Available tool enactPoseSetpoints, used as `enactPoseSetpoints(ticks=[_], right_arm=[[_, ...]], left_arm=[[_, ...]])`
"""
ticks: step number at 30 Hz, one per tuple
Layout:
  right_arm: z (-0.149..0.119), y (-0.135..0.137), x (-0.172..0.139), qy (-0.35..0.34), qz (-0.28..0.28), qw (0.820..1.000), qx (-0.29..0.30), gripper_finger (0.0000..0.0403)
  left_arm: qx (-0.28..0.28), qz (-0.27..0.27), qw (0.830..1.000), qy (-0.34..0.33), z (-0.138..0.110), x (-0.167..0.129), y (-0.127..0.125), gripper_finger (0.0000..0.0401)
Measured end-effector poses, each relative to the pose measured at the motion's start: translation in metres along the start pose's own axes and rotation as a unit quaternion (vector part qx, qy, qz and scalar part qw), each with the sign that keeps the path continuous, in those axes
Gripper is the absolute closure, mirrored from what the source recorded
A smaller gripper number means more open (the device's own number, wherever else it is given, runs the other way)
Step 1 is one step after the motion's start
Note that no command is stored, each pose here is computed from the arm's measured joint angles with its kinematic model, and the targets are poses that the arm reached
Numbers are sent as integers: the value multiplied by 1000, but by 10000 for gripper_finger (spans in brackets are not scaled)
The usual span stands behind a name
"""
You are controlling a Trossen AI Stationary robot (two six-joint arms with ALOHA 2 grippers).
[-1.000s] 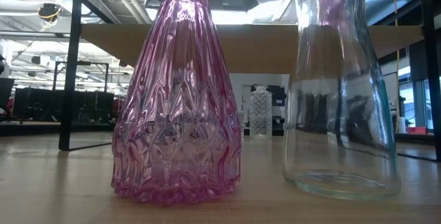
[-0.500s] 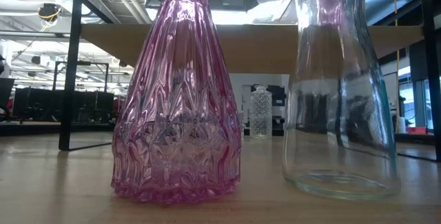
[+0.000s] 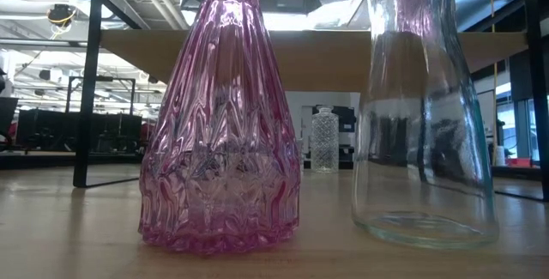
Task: Sort vases onto shelf
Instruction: Put the top pink vase on the shelf
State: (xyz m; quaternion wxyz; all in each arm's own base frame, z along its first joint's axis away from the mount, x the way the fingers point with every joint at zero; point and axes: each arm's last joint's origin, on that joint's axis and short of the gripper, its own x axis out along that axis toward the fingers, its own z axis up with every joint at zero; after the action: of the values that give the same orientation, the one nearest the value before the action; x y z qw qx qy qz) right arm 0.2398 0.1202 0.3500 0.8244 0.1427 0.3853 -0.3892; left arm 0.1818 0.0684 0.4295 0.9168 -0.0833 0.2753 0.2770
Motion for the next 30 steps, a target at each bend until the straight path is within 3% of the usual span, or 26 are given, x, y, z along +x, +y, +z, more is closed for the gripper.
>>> enactPoseSetpoints(ticks=[30], right_arm=[[2,0,2,-22,-7,997,70,279]], left_arm=[[0,0,1000,0,0,0,0,209]])
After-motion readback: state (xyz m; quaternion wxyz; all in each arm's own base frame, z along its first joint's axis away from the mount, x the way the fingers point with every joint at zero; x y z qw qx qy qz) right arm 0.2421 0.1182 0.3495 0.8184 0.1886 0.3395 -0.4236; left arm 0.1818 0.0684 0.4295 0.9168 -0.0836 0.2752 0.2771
